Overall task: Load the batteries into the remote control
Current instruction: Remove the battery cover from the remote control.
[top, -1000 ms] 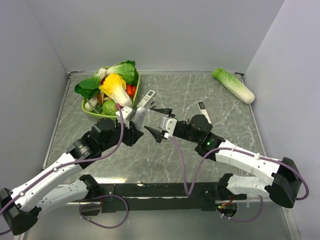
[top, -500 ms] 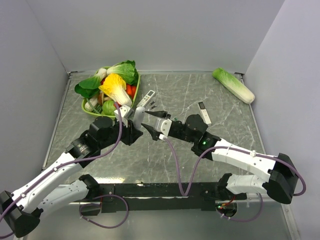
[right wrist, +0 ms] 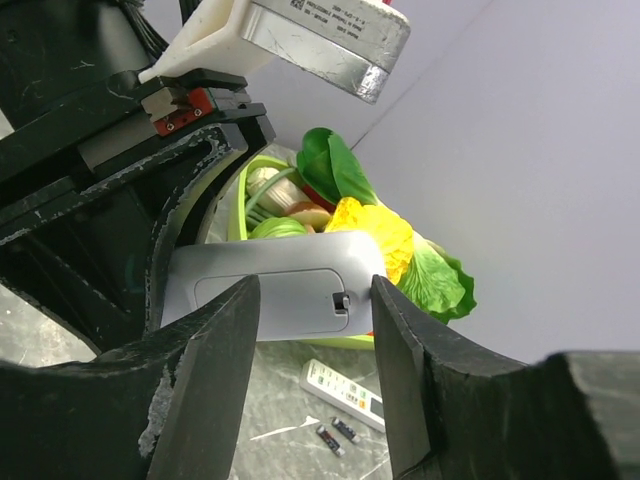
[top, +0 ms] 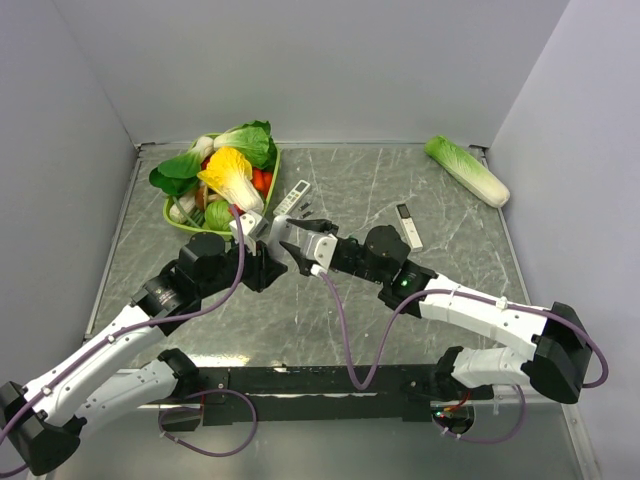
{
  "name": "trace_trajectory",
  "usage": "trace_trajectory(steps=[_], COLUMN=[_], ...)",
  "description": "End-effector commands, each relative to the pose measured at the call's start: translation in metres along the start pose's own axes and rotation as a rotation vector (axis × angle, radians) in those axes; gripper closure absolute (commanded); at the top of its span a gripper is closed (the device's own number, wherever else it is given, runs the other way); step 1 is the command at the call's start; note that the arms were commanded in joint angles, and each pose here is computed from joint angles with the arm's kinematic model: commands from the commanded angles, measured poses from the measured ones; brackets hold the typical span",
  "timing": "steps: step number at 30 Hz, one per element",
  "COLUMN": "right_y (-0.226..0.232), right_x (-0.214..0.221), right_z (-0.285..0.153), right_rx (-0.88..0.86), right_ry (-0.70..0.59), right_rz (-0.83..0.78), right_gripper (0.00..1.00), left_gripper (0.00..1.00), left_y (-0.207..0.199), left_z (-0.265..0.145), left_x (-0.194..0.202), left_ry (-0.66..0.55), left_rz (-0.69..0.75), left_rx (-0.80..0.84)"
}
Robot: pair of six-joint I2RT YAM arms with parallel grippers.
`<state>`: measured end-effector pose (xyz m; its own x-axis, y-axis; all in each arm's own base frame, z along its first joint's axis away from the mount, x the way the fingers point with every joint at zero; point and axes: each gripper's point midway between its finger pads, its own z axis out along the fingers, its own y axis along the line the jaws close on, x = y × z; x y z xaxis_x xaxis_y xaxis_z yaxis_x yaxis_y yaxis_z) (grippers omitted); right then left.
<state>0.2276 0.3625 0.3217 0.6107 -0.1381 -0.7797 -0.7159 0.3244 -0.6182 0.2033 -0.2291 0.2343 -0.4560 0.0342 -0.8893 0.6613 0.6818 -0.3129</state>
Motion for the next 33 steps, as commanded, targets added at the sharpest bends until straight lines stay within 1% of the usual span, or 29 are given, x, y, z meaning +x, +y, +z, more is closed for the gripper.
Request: trace_trajectory(steps=[1,11,18,23,26,27,30,31,33], right_y=[-0.01,-0.001,-0.001,-0.001,0.002,0.004,0.012,0.014,0.019], right_x=[-0.018,-0.01,-0.004,0.01,0.012,0.013,0.012,0.013,0.011], right_z=[0.005,0.004,0.006,0.007,0.007,0.008,0.008,0.009,0.009], right_rx=[0.018,0.004,0.016,0.023,0.009,0.001,-0.039,-0.047,-0.069], right_ry=[-0.034,0.003,0.03,0.088,0.099,0.101,0.098,0.1,0.096], right_rz=[-0.012,-0.002,-0.005,-0.005,-0.003,-0.002,-0.002,-0.002,0.001], right_gripper=[0.46,0.53,0.53,0.53,0.54,0.55,0.63,0.67,0.73], left_gripper=[0.99,0.99,0.99,0.99,0.99,0.99,0.99,0.99,0.99], left_y=[-0.007,-0.009,-0.013,-0.018,-0.02,-0.02,-0.022,-0.022,-0.021], left_z=[-0.005,-0.006,-0.007,-0.01,-0.01,-0.009,-0.008,-0.008,-0.007], left_x=[-0.018,-0.021,-0.019,-0.021,-0.02,-0.02,-0.02,-0.02,-0.02], left_ry=[-0.075,-0.087,-0.083,-0.095,-0.091,-0.086,-0.082,-0.083,-0.084], left_rz=[0.012,0.002,0.004,0.014,0.012,0.012,0.009,0.009,0.004], left_rx=[0.032,0.049,0.07,0.099,0.109,0.112,0.121,0.121,0.114])
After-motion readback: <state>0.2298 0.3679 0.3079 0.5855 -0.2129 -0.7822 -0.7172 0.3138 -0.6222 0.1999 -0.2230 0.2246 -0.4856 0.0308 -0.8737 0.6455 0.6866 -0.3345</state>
